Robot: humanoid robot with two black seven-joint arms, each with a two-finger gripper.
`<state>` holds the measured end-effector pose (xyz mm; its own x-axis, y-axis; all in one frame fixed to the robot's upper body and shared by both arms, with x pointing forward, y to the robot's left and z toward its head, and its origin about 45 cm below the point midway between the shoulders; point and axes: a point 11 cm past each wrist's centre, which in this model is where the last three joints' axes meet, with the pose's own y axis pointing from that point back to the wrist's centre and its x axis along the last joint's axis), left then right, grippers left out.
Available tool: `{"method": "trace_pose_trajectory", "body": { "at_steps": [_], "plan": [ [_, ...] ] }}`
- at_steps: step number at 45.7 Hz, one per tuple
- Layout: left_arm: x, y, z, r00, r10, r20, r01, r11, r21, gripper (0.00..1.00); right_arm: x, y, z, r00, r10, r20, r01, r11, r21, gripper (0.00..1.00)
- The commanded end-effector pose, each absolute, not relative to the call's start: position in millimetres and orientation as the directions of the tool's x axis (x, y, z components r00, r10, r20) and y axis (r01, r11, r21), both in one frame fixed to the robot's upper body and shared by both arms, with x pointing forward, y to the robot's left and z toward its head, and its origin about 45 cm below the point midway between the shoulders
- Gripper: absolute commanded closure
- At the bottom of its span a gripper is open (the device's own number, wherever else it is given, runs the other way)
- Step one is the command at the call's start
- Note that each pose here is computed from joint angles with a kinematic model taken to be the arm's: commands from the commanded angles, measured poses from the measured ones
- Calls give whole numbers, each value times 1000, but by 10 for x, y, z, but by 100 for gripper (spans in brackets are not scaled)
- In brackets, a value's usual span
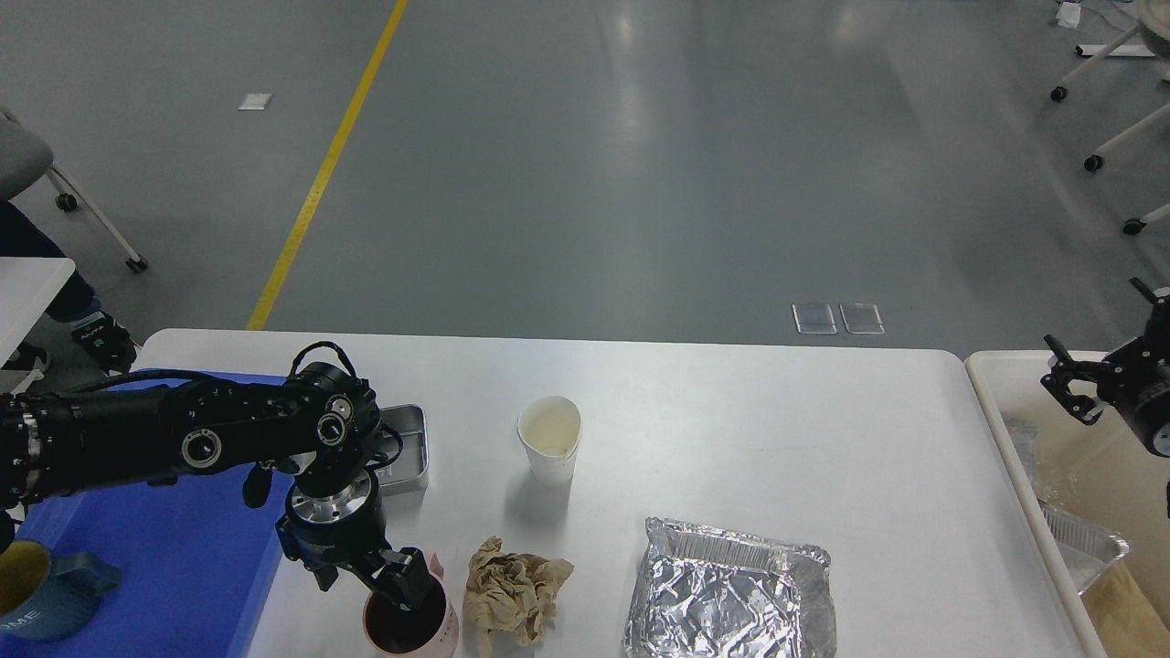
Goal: Tidy desktop
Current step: 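Lower the left gripper onto the pink mug and grasp it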
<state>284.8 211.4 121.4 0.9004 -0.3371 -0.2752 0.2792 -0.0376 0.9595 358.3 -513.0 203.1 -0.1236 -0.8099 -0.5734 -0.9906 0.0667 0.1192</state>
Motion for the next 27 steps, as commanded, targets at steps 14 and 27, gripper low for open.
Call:
{"method": "trace_pose_trajectory", "body": {
  "at_steps": [14, 27],
  "plan": [
    [2881, 2095, 1180, 914, -320, -248, 247, -43, 968, 1, 3572, -5131, 2013, -123, -809, -575, -991, 65, 121, 0],
    [2854, 2001, 1137, 903, -349, -252, 238, -82, 968, 3, 3574, -5126, 2017, -120, -809, -575, -991, 62, 119, 0]
  ]
}}
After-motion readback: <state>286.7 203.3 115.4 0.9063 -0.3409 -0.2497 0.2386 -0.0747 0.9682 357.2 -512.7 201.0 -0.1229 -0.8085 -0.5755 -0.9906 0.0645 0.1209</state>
